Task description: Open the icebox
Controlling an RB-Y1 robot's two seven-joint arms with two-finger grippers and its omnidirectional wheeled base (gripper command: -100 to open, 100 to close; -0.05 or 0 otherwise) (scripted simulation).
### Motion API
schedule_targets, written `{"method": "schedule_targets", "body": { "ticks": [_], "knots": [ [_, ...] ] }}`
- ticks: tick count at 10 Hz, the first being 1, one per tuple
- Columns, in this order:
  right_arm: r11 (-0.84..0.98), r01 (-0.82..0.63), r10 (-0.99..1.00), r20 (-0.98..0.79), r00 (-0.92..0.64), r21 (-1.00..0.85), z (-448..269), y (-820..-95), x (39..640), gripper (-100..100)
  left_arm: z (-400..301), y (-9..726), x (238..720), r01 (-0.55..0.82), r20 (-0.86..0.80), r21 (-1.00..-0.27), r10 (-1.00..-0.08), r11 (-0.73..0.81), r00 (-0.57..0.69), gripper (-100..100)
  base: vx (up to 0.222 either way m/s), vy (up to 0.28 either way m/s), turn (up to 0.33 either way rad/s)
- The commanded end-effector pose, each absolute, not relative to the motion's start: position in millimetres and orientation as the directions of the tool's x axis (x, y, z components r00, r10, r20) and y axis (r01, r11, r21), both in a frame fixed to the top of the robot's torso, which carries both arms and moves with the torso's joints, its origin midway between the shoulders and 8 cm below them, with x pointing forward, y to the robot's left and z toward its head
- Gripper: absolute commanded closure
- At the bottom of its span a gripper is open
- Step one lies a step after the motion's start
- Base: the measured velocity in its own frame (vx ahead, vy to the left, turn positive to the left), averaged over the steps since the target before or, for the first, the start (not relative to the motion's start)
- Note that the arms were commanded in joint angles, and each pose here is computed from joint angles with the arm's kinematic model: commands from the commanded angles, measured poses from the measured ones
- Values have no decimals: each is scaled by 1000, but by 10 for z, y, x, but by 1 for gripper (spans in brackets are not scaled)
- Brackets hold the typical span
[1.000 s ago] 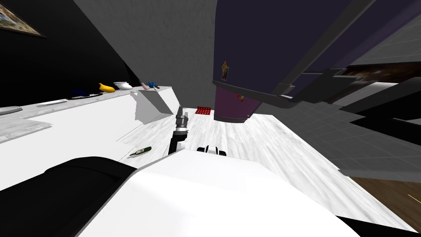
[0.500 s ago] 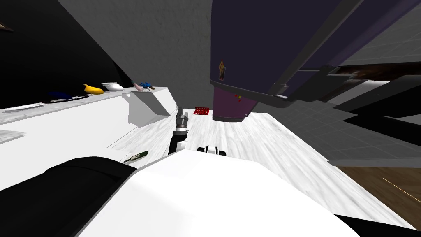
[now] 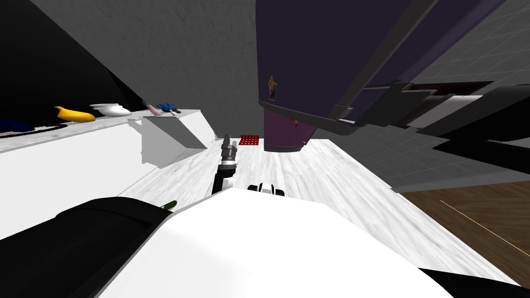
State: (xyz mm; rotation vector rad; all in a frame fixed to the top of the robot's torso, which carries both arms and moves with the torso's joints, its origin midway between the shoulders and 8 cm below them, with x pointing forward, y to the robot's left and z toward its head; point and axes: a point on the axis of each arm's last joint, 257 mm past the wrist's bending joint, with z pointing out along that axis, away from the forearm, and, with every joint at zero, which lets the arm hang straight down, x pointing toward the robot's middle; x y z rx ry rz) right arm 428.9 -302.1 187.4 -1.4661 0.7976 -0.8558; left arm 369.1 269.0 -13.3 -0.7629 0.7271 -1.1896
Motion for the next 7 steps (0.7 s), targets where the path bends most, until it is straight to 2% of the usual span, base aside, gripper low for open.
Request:
{"method": "schedule_targets", "body": {
  "ticks": [1, 7],
  "knots": [
    [-50, 57, -867, 72, 493, -997, 2204, -3026, 4252, -100, -133, 2690, 3691, 525, -91, -829, -972, 195, 216, 0, 11, -31, -34],
    [-43, 58, -862, 66, 502, -997, 2350, -2982, 4238, -100, -132, 2689, 3691, 525, -91, -829, -972, 194, 216, 0, 7, -10, -14]
  ]
}}
